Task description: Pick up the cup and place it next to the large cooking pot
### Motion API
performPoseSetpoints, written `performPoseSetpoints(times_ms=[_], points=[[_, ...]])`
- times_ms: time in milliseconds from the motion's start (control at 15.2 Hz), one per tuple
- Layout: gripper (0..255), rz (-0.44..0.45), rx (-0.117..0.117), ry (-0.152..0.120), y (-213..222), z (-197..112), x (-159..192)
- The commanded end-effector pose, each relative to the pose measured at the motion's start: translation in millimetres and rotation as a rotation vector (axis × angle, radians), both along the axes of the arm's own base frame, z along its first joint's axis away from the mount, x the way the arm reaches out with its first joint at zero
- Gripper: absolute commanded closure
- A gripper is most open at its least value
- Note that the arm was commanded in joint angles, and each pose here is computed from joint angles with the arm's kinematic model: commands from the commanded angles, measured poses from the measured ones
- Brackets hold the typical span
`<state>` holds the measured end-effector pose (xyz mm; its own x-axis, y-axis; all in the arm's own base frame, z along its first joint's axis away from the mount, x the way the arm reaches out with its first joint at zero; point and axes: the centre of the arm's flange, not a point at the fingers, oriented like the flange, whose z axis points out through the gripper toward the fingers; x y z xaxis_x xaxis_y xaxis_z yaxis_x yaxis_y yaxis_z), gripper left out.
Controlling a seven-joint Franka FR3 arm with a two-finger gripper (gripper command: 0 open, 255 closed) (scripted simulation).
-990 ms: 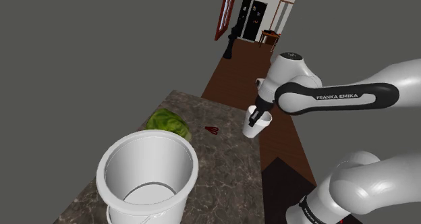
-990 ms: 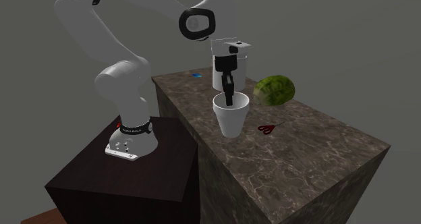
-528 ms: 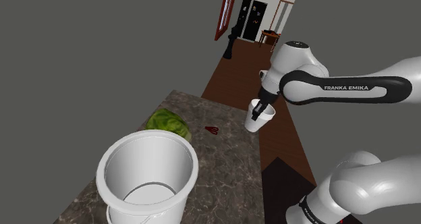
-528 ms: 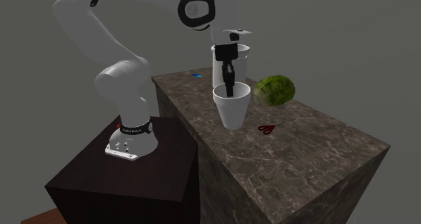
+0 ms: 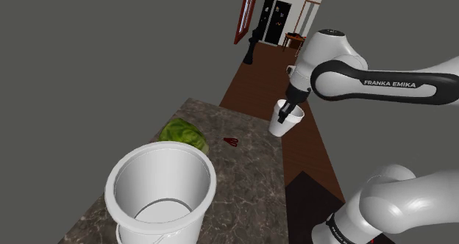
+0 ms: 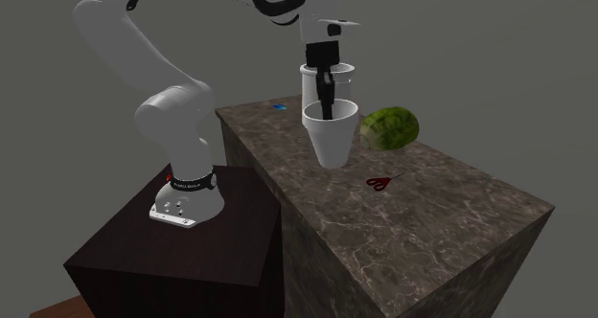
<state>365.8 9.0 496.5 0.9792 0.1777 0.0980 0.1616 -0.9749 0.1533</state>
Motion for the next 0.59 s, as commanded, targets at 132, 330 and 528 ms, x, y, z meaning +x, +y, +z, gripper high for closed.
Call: performPoseSetpoints(times_ms=[132, 330, 528], points=[[255, 0.000, 0.000, 0.000, -0.6, 21.4, 0.1], [255, 0.000, 0.000, 0.000, -0.6, 37.3, 0.1], [255, 0.000, 0.000, 0.000, -0.6, 53.1, 0.1]])
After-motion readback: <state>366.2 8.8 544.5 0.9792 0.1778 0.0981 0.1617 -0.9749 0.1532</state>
